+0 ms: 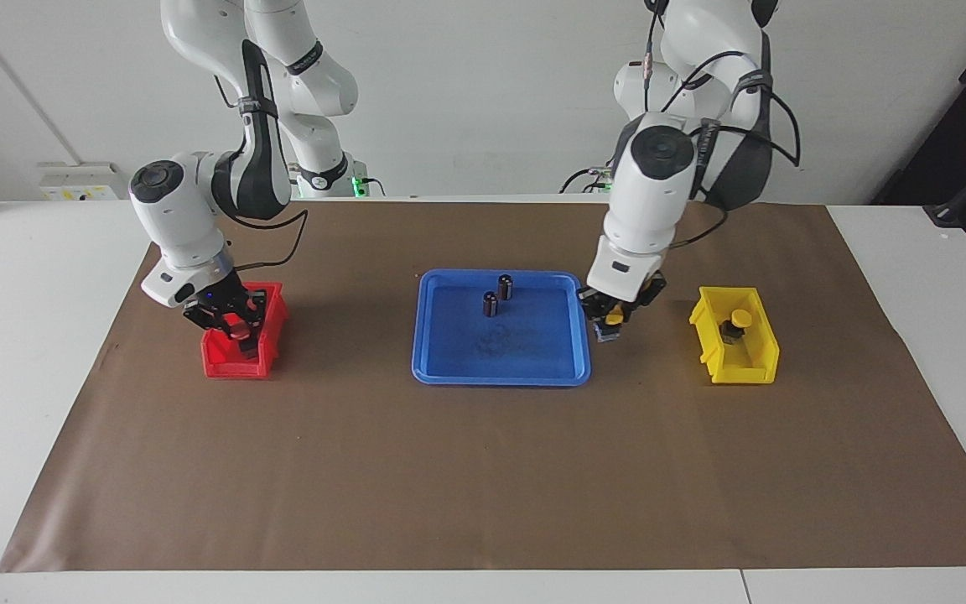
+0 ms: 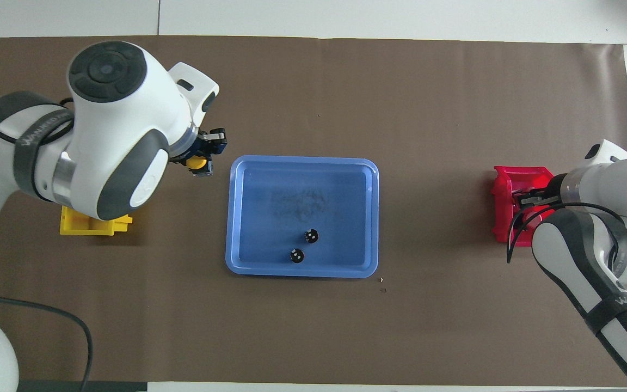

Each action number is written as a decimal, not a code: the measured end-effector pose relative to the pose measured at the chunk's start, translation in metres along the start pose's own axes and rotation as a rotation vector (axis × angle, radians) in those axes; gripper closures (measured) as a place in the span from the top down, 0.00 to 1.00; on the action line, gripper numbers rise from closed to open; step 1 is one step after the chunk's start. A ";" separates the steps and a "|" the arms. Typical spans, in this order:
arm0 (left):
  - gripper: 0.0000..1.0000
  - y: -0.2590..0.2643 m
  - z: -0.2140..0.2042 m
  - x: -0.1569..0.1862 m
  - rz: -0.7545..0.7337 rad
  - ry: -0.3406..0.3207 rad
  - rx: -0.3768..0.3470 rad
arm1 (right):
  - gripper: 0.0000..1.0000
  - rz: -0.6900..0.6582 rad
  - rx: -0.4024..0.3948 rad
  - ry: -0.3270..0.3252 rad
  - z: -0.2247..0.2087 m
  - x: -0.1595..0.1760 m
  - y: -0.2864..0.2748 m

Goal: Sort red and yellow buttons by color
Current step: 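Lower the yellow button into the yellow bin and open the left gripper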

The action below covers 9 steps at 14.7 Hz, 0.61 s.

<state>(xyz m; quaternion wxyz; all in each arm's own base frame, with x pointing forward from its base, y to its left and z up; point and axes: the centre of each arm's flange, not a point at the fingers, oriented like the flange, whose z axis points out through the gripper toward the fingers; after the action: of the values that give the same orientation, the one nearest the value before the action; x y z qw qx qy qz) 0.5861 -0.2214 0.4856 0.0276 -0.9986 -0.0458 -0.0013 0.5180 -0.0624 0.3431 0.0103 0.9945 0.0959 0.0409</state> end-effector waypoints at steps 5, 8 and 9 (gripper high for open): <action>0.41 -0.139 0.008 0.050 0.091 0.006 -0.004 | 0.80 0.002 0.004 -0.013 -0.007 0.003 0.003; 0.41 -0.186 0.031 0.059 0.100 0.016 -0.006 | 1.00 -0.003 0.020 -0.064 -0.051 0.025 0.008; 0.41 -0.189 0.039 0.058 0.101 0.015 -0.007 | 1.00 -0.004 0.024 -0.078 -0.078 0.036 0.007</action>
<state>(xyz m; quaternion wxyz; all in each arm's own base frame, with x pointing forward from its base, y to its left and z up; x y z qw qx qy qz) 0.6270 -0.0259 0.4571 0.0246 -0.9997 0.0051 -0.0077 0.5482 -0.0618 0.4237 0.0020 0.9952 0.0979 0.0010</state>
